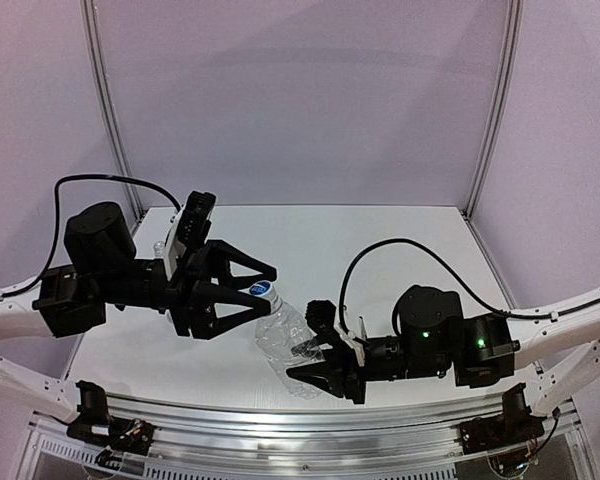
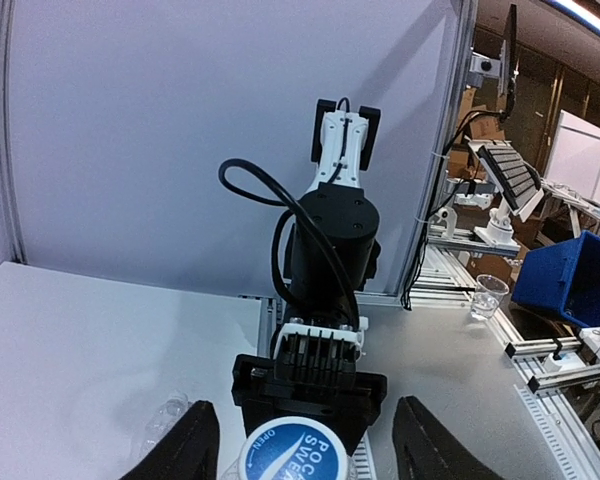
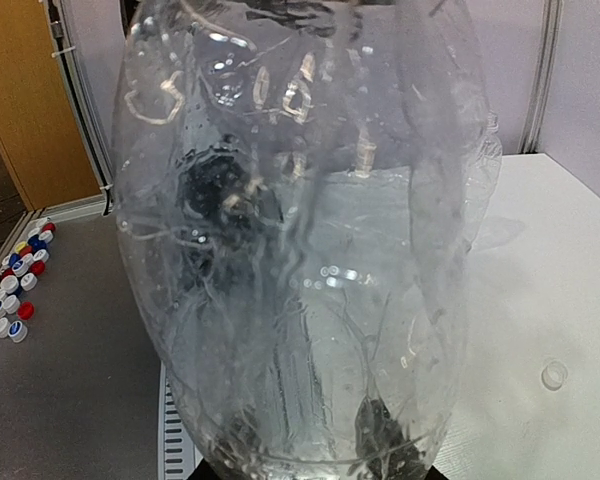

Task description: Unscrew the bottle caps

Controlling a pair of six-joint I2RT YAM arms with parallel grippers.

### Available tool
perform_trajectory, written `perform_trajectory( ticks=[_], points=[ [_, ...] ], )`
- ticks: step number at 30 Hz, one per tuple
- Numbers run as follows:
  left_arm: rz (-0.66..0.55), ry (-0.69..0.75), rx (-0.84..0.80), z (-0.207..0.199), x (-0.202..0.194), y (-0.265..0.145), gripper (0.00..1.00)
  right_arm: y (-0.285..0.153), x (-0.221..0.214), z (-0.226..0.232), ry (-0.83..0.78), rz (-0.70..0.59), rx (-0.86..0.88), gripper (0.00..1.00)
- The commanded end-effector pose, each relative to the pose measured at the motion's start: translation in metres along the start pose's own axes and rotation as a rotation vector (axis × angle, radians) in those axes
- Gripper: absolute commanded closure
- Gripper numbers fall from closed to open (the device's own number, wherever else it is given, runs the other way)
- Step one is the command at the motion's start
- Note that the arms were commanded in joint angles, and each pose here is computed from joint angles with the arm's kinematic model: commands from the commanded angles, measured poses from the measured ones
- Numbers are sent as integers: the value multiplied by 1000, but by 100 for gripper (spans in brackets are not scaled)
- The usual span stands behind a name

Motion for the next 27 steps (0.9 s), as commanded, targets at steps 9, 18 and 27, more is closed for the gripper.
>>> perform_trajectory(
  ticks=[9, 18, 27],
  points=[
    [36, 17, 9, 2, 2, 13, 89, -3, 11, -4, 1, -20, -29, 65],
    [44, -18, 129, 20, 1, 18, 89, -5, 13, -25, 8, -44, -166, 65],
    [26, -61, 544, 71, 1, -20, 88, -7, 15, -52, 11, -63, -345, 65]
  ],
)
Point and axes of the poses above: each gripper's point midway between its finger pads, its own y axis out along the fingers, its own z axis along the line the jaws close on, x = y × z, the point moved 2 cm from there along -y, back along the fingers, and after that the axes turned 5 degrees about y, right-handed, at the moved point
